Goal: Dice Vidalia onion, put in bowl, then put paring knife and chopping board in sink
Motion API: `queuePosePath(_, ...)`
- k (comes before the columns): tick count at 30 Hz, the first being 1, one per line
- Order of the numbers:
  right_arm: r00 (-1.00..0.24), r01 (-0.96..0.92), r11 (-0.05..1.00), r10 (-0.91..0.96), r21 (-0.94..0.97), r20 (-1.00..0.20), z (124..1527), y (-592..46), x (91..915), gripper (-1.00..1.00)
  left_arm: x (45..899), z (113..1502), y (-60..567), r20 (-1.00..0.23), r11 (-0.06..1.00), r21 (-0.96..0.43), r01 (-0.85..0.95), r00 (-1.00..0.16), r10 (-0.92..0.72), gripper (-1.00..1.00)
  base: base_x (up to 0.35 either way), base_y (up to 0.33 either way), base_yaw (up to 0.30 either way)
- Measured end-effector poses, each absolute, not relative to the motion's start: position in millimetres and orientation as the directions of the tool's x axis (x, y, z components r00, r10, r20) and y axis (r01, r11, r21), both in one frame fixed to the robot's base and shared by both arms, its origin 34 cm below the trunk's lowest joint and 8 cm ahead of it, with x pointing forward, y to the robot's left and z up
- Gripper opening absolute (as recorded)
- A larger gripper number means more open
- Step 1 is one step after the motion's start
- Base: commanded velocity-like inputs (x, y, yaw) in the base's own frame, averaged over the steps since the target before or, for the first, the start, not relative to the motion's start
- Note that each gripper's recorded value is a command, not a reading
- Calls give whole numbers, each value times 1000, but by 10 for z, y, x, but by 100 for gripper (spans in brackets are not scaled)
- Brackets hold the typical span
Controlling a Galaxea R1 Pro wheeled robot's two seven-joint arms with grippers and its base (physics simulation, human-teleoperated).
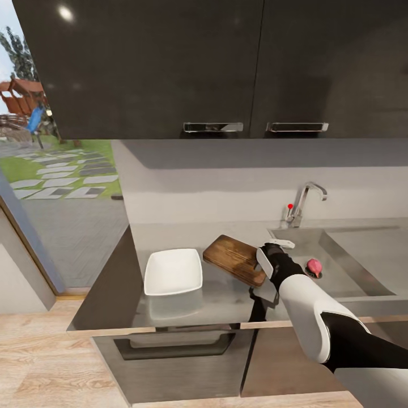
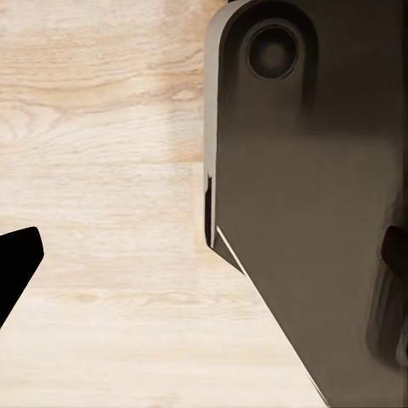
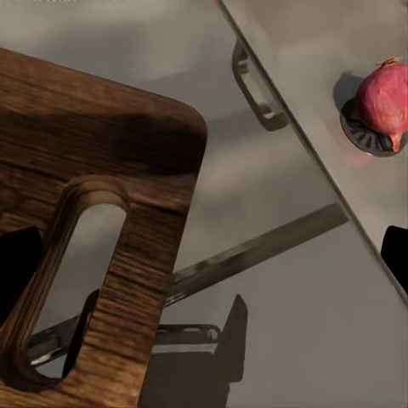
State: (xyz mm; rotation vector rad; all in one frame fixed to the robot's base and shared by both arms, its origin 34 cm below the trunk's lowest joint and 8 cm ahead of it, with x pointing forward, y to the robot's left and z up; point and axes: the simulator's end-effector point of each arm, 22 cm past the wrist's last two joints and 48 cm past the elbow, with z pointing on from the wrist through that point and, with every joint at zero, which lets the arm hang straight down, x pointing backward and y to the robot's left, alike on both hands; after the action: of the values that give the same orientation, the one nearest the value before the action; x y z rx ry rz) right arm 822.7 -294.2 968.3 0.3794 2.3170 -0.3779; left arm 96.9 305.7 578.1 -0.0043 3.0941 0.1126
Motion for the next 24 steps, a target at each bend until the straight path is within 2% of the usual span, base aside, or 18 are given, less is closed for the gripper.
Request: queuePosePath(24,-664,391,909,171,-143,-727,9515,-2929,8201,100,937,5783,3052,-38,997,72,-5,-999,-2,100,0,0,0)
